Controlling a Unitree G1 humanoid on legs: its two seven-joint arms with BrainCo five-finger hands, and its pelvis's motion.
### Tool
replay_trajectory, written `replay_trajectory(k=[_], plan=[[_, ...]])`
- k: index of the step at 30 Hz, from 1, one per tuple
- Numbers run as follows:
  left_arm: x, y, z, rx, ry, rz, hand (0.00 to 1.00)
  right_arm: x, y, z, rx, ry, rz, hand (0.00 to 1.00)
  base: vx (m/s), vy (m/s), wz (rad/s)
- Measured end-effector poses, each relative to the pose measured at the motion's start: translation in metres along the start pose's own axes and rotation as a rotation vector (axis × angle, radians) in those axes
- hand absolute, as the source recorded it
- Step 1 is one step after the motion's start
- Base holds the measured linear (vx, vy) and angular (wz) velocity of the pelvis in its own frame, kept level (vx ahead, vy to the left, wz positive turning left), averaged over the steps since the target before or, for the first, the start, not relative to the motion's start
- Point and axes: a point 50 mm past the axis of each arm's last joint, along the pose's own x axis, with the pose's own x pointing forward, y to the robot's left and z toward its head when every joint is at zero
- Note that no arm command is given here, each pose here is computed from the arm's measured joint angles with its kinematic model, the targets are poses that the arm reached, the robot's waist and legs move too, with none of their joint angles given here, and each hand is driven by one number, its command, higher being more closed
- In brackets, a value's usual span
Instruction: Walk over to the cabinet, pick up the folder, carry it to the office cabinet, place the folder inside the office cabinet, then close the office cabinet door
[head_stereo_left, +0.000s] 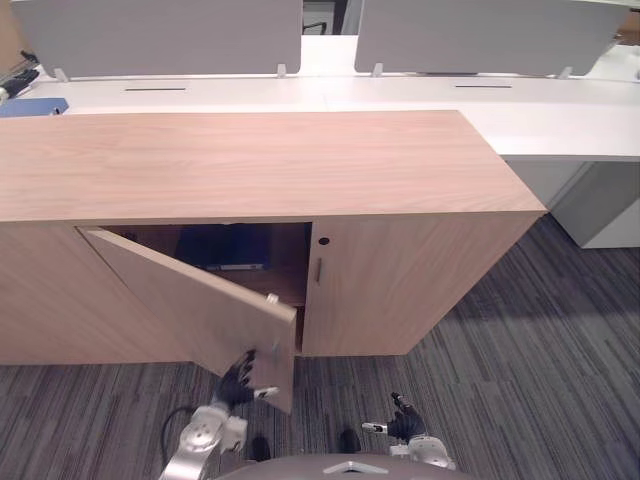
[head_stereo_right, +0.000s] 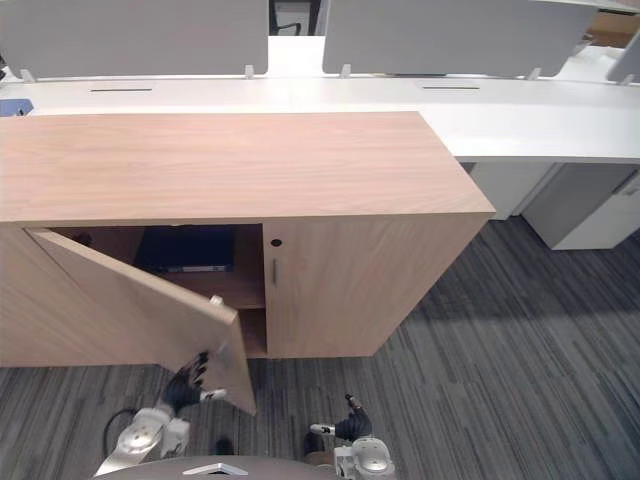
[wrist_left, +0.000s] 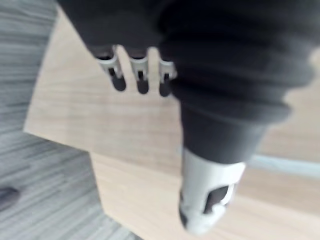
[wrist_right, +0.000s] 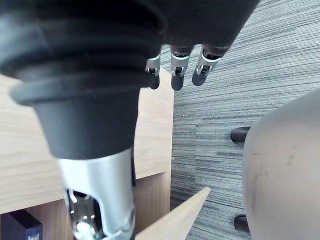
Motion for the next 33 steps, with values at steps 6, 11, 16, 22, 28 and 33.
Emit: replay_trajectory(k=[6,11,16,22,28,33], plan=[[0.015,-0.016,0.024,0.040,-0.068,-0.063,0.00,0.001,0.001,0.002,0.004,-0.005,-0.007,0.00,0.06,-0.002,0.00],[0.015,-0.016,0.022,0.041,-0.064,-0.058,0.00,0.001,0.001,-0.001,0.009,0.010,-0.015,0.00,0.09,-0.018,-0.01],[0.014,-0.008,0.029,0.072,-0.090,-0.047,0.00,0.003,0.001,-0.001,0.011,0.019,-0.018,0.00,0.11,-0.018,-0.07],[0.013,0.003,0.031,0.095,-0.102,-0.012,0.00,0.003,0.000,-0.001,0.012,0.022,-0.030,0.00,0.06,-0.008,-0.03],[0.006,0.027,0.024,0.054,-0.080,0.098,0.00,0.005,0.001,-0.002,0.017,0.039,-0.028,0.00,-0.04,-0.014,0.04],[-0.006,0.051,-0.005,0.021,0.029,0.242,0.00,0.005,0.002,-0.005,0.021,0.059,-0.027,0.00,-0.07,-0.015,0.09]])
